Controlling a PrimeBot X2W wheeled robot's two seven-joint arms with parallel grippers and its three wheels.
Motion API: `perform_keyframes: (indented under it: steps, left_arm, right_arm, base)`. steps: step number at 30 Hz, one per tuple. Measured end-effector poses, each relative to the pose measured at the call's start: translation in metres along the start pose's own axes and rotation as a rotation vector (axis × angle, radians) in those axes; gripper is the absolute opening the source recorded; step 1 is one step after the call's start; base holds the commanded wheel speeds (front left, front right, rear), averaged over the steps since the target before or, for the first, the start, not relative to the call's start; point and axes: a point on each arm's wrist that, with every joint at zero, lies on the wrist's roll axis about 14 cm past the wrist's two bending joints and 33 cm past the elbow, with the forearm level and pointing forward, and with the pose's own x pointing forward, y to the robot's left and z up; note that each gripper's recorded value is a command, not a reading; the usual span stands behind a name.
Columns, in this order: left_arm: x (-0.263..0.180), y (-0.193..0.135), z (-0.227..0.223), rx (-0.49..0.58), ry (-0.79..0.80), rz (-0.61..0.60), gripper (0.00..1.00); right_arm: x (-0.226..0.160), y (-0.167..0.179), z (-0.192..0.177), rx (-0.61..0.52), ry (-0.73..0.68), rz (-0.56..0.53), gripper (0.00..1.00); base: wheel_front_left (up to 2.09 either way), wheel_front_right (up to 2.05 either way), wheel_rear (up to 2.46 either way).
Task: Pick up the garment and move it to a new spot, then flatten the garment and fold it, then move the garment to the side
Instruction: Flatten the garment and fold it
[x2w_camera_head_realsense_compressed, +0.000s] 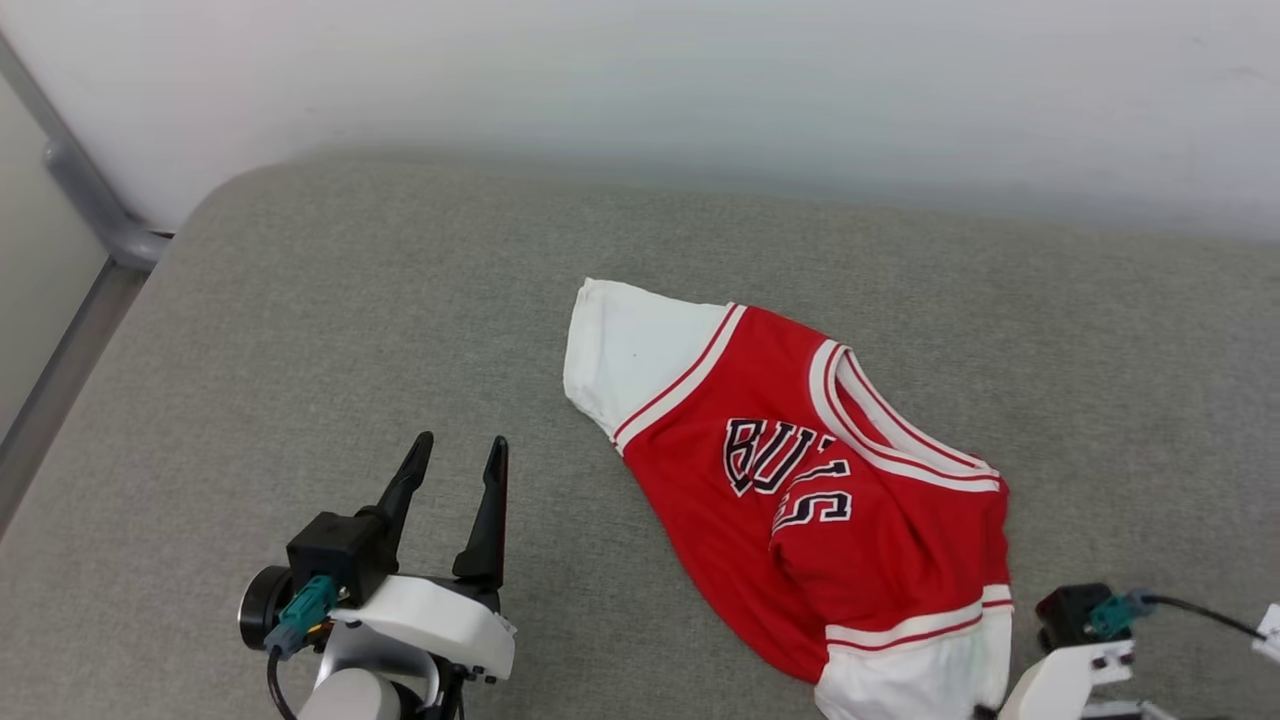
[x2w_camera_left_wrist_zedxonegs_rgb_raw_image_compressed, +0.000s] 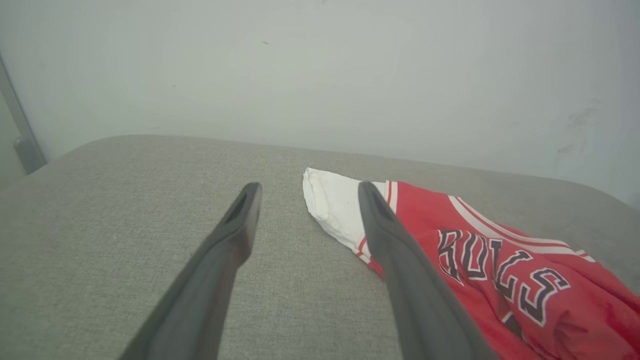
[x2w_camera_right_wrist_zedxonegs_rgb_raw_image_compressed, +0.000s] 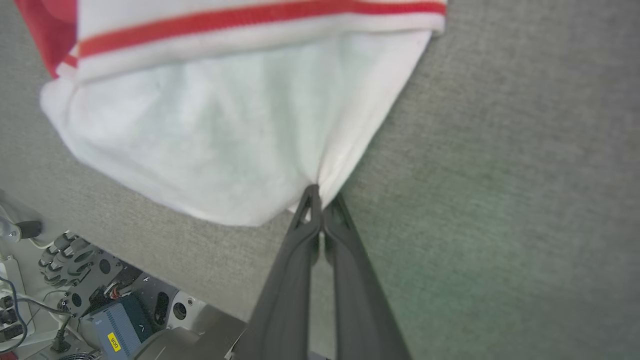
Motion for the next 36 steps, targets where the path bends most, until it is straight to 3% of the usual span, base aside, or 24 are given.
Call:
perform_keyframes:
  steps: [10,15,25,27,36]
  left_arm:
    - [0.009,-0.019,-0.002,-0.012,-0.005,-0.056,1.0]
    - [0.026,-0.022,-0.006,-0.02,0.0,-0.075,1.0]
    - [0.037,-0.011,-0.023,-0.019,0.04,-0.053,1.0]
    - [0.037,-0.009,-0.025,-0.015,0.044,-0.047,1.0]
    - [0.028,-0.009,-0.012,-0.003,0.014,-0.049,1.0]
  right_arm:
    - [-0.05,-0.094,0.066,-0.024,-0.153,-0.267,0.0]
    - [-0.048,-0.126,0.106,-0.029,-0.185,-0.336,0.0]
    - [-0.013,-0.156,0.1,0.006,-0.119,-0.376,0.0]
    - [-0.01,-0.156,0.1,0.011,-0.141,-0.371,1.0]
    - [-0.036,-0.151,0.12,0.06,-0.412,-0.377,1.0]
  base:
    - [0.0,0.0,0.0]
    - [0.0,0.0,0.0]
    - [0.0,0.0,0.0]
    - [0.0,0.0,0.0]
    - [0.0,0.0,0.0]
